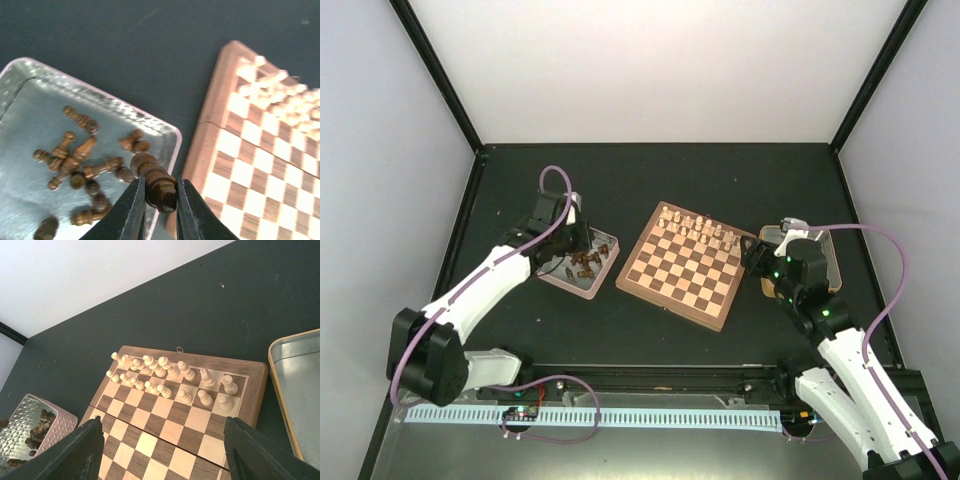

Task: Set up the chess pieces on the board
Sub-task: Pick up the chess piece from the storage box, then place the chess piece on the chessboard.

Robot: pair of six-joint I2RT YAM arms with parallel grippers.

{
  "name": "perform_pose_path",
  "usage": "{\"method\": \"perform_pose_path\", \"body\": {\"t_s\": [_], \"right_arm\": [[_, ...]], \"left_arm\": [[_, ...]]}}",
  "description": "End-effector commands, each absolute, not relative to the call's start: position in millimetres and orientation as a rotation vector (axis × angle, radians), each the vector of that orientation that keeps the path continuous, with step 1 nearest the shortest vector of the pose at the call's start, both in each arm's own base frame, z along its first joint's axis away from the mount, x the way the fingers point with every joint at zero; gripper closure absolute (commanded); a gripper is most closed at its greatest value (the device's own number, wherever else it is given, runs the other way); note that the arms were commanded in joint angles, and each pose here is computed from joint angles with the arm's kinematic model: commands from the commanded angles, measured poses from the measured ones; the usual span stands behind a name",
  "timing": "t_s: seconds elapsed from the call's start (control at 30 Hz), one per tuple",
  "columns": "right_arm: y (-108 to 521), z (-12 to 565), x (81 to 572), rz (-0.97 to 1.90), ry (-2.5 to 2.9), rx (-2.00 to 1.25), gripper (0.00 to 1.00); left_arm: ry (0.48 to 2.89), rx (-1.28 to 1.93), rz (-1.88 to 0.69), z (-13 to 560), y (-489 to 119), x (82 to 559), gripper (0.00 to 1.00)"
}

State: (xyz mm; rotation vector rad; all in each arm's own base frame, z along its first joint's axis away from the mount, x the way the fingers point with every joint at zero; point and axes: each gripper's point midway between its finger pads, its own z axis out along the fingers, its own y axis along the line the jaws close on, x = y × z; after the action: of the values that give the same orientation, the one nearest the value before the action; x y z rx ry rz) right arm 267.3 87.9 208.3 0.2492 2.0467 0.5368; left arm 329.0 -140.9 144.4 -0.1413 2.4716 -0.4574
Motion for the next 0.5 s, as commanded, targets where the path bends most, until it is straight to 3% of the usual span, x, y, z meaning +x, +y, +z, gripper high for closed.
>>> {"method": "perform_pose_path", "body": {"t_s": [0.0, 0.23, 0.47], "right_arm": [[84, 216, 270, 0.533, 1.999, 0.287, 0.33], [60, 225, 264, 0.474, 1.92, 0.418, 0.33], [45, 227, 256, 0.44, 1.883, 0.49, 0.33]], "left_arm": [[2.38, 0.077, -0.681, 180, -177, 319, 0.86], [2.335, 0.409, -0.777, 198, -243, 288, 0.83], [2.37, 0.493, -0.736, 180, -293, 273, 0.83]]}}
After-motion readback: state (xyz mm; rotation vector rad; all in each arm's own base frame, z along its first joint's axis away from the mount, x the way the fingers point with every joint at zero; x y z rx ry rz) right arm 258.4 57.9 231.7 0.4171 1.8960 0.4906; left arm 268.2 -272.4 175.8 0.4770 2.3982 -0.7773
